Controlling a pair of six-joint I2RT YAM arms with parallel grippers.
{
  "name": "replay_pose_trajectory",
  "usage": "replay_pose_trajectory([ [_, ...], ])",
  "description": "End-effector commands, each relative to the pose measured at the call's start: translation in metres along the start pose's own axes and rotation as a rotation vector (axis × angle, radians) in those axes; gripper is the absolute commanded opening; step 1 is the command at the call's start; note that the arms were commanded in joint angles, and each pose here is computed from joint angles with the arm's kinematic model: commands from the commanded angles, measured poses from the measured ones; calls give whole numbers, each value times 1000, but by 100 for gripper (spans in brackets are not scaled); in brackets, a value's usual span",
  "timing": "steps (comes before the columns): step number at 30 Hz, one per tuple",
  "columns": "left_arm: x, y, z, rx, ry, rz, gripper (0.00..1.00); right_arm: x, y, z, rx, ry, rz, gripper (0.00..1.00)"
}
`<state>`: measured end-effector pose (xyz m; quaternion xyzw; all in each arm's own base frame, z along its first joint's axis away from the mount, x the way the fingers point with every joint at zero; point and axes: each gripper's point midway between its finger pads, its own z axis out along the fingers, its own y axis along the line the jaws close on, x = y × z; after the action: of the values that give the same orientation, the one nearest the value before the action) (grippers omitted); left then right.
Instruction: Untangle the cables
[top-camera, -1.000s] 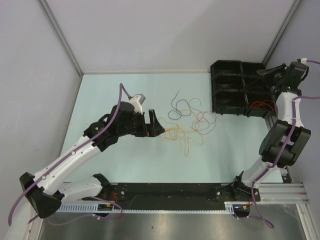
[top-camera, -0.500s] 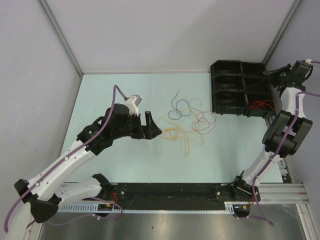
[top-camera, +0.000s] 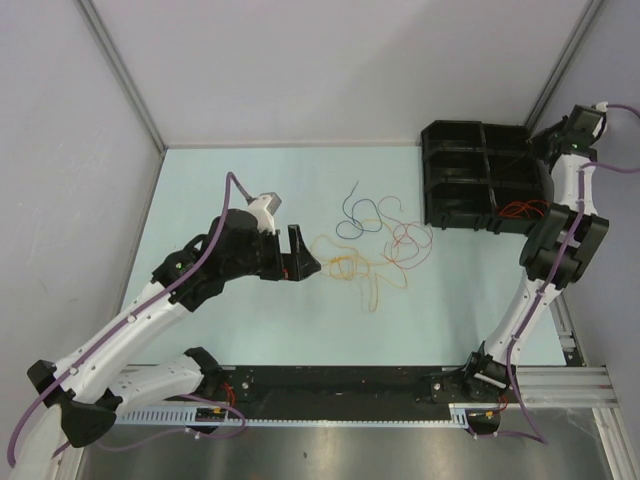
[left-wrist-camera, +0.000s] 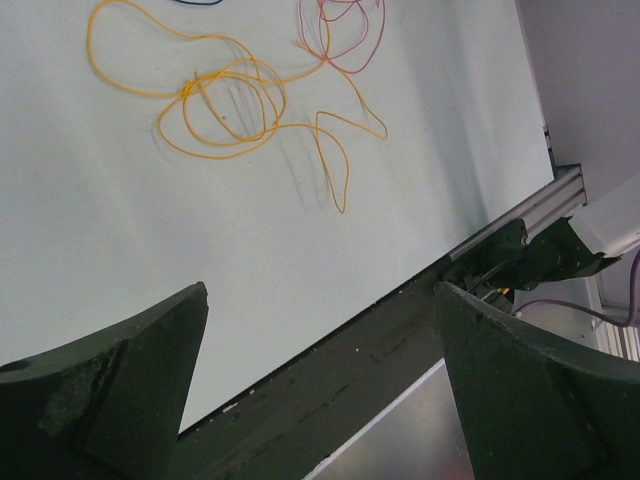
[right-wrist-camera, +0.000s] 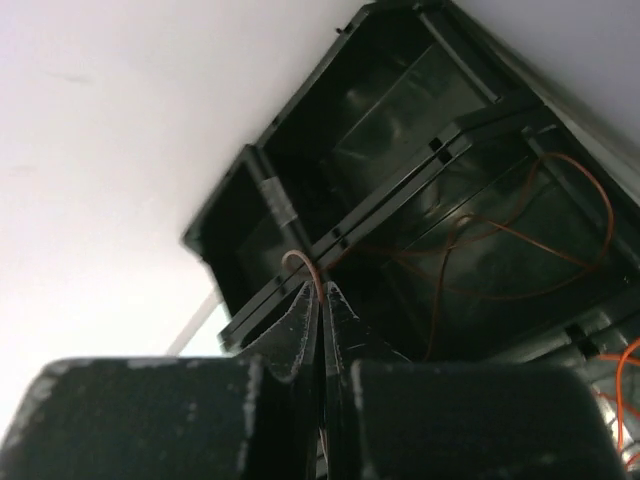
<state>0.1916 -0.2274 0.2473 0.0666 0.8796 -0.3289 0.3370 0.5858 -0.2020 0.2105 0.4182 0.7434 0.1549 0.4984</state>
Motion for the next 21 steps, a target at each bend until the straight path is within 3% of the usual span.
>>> replay_pose_trajectory([
  [1,-11,-5,-3,7,-31,-20,100,0,-29,21,143,-44,-112,0],
  [9,-18,-11,-1,9,-27,-10,100,13,-69,42,357,-111,-225,0],
  [14,-23,-14,-4,9,-27,3,100,4,-67,51,342,-124,-249,0],
  [17,-26,-17,-9,14,-37,14,100,-1,-66,44,365,-120,-252,11],
  [18,-27,-17,-11,15,-38,19,100,-9,-61,40,365,-131,-244,27],
  [21,-31,-19,-13,17,-47,33,100,-21,-50,22,379,-124,-229,40],
])
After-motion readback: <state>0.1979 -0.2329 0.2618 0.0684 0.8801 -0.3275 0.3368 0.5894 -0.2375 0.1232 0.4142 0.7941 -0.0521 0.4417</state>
